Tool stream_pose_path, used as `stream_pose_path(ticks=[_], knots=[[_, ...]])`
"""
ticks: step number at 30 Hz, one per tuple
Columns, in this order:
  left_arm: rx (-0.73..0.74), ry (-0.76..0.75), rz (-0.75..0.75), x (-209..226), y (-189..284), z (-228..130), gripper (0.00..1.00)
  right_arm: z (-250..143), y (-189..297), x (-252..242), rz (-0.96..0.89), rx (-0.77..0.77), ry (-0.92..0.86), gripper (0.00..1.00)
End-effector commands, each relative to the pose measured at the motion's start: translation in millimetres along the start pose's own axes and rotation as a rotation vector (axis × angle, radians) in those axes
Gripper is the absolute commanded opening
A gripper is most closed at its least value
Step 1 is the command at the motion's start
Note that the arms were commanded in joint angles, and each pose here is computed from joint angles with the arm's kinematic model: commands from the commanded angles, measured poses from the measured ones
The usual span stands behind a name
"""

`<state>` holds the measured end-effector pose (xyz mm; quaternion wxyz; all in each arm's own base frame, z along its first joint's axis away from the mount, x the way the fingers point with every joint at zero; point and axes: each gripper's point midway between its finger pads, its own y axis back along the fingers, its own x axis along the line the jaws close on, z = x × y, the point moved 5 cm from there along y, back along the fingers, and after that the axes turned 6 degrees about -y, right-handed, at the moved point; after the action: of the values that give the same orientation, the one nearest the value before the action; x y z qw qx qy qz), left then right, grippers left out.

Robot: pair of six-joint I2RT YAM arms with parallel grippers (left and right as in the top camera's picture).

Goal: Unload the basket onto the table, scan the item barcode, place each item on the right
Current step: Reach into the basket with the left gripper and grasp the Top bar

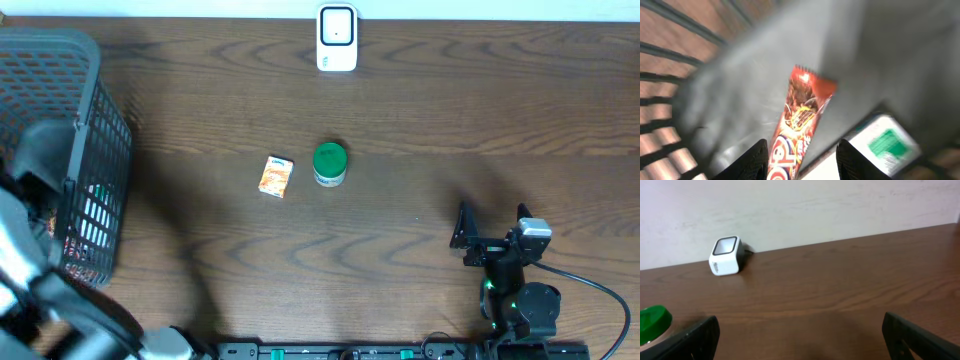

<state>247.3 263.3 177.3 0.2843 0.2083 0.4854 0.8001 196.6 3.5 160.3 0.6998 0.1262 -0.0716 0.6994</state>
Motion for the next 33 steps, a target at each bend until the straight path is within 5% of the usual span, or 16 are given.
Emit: stream_pose_path(ticks=[1,4,7,9,13,25,33], knots=[[-0.168,0.048,-0.033,2,54,16,0.45,-1,0,1,0.007,0.002,0.008,0.99],[-0.321,0.101,-0.062,4,100,24,0.48,-1,0,1,0.007,0.002,0.008,0.99],[-0.397,0.105,-0.066,6,126,23,0.7,-1,0,2,0.008,0.002,0.008,0.99],[-0.381,0.097,-0.06,6,126,19,0.82,-1,0,2,0.008,0.002,0.008,0.99],[-0.248,0.09,-0.051,4,94,11,0.91,-1,0,2,0.008,0.002,0.008,0.99],[0.239,0.018,0.001,-2,-39,-33,0.93,-1,0,1,0.007,0.002,0.008,0.99],[0.342,0.009,0.039,1,-77,-48,0.93,-1,0,1,0.007,0.002,0.008,0.99]])
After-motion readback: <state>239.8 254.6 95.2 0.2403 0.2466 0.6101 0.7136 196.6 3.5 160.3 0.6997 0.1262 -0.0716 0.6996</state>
